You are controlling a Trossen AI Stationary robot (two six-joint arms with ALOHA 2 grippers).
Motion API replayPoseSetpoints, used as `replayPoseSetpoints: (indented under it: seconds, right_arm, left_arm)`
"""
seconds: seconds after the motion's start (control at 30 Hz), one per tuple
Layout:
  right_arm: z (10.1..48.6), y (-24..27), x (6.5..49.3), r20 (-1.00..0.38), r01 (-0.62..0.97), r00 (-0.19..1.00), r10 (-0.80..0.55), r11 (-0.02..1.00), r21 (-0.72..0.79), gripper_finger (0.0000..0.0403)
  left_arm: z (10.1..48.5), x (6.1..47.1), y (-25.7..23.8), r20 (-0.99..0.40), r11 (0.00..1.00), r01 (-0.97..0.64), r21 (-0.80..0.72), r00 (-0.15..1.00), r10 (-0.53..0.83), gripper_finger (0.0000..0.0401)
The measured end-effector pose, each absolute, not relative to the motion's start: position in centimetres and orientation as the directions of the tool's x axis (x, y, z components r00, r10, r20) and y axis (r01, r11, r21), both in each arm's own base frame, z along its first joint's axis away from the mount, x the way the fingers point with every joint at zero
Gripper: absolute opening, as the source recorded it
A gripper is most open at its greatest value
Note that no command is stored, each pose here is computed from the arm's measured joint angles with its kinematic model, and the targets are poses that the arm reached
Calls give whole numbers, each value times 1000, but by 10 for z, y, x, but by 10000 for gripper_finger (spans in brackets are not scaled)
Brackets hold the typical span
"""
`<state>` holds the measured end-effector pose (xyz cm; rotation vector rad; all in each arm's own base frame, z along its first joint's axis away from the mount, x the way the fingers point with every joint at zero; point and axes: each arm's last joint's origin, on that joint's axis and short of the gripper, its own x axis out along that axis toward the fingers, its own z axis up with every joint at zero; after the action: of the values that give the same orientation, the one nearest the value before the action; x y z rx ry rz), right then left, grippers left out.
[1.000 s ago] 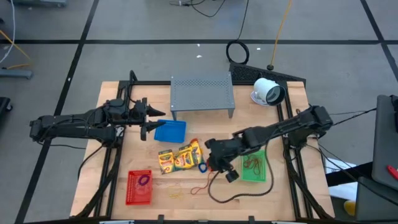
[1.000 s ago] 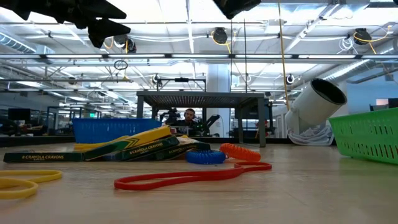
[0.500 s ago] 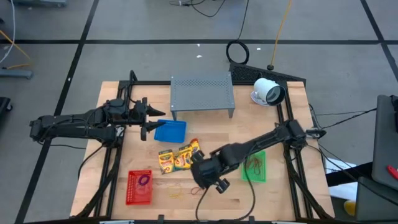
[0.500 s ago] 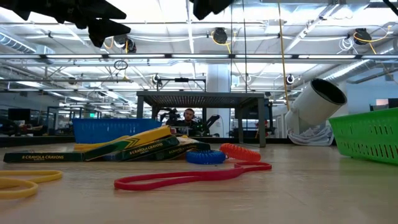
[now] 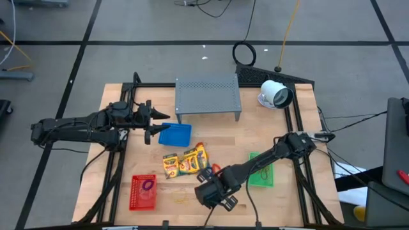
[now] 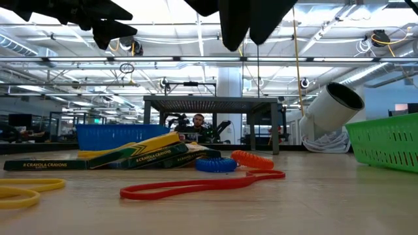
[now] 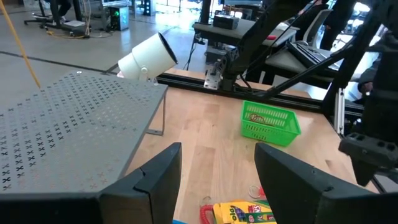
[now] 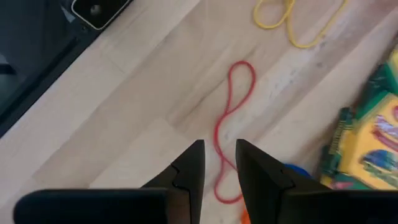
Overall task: Pick & Place Office Desk Supplies
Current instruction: Put the red rubber band into the green bin
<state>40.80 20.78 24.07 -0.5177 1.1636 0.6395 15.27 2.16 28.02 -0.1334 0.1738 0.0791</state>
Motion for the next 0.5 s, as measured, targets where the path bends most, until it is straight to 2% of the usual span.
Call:
replayPoseSetpoints:
  seconds: [0.5]
  right_arm:
    - [192,196,410,-961,-680,220,167,733,-28,79]
  left_arm:
    - [280,153,22,-178,990,-88,-112,982,67,214]
